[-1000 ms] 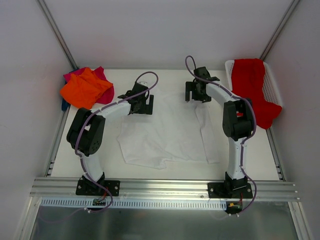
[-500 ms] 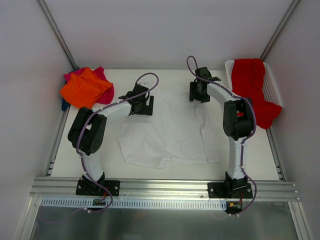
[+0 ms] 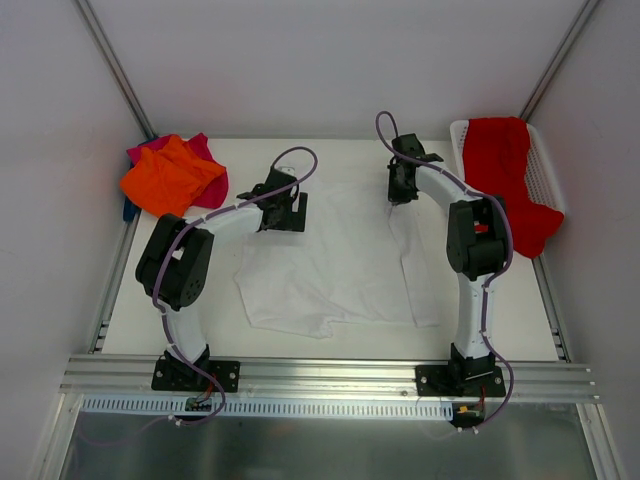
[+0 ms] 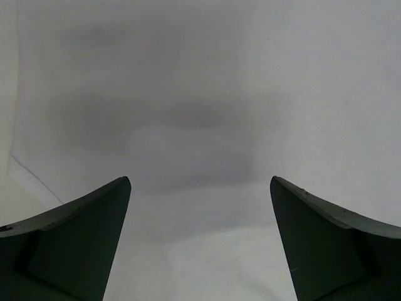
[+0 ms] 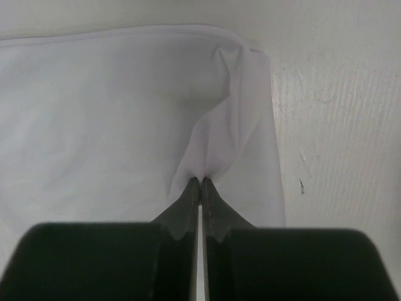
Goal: Fold and stack the t-shirts
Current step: Flatten out the tshirt
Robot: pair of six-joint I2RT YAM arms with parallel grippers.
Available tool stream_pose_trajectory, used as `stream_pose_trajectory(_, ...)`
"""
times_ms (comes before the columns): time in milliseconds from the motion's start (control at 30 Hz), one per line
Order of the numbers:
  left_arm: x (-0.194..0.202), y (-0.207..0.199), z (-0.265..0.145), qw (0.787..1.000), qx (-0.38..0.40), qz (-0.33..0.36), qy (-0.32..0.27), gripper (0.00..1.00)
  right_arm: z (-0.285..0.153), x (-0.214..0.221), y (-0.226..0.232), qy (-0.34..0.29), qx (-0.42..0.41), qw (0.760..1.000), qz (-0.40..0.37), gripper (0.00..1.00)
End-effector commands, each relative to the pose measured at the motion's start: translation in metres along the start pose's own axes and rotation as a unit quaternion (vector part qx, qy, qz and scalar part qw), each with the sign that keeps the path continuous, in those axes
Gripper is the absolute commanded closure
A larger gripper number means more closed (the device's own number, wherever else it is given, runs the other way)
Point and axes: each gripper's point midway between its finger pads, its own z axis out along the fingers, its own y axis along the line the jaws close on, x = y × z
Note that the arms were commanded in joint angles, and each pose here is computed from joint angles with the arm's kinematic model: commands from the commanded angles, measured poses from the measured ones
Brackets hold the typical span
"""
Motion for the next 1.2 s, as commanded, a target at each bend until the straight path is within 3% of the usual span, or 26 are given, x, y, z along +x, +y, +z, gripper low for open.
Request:
stream_pose_trajectory(0,0.004,-0.004,0.003,1.000,-0.001,0.004,-0.002,0.05,-0.003,-0.010,-0.007,-0.016,0.011,1.000,0.005,1.00)
stream_pose_trajectory(500,0.005,-0.005,0.005,1.000,0.001,0.008,-0.002,0.05,-0.039,-0.078,-0.099,-0.079,0.109,0.990,0.050,0.99)
stream_pose_trajectory(767,0.006,-0.004,0.008,1.000,0.000,0.013,-0.002,0.05,-0.004,-0.095,-0.136,-0.075,0.139,0.986,0.052,0.99)
stream_pose_trajectory(867,0.005,-0.003,0.008,1.000,-0.003,0.016,-0.003,0.05,0.006,-0.091,-0.147,-0.063,0.154,0.984,0.066,0.13)
stream_pose_trajectory(900,0.006,-0.003,0.008,1.000,-0.003,0.016,-0.003,0.06,0.006,-0.089,-0.152,-0.060,0.164,0.981,0.078,0.01)
stream_pose_trajectory(1033,0.003,-0.006,0.006,1.000,0.002,0.013,-0.005,0.05,-0.004,-0.086,-0.162,-0.060,0.181,0.978,0.088,0.01)
stream_pose_trajectory(1167,0.002,-0.010,0.004,1.000,0.013,0.007,-0.006,0.06,-0.056,-0.098,-0.162,-0.096,0.189,0.973,0.092,0.01)
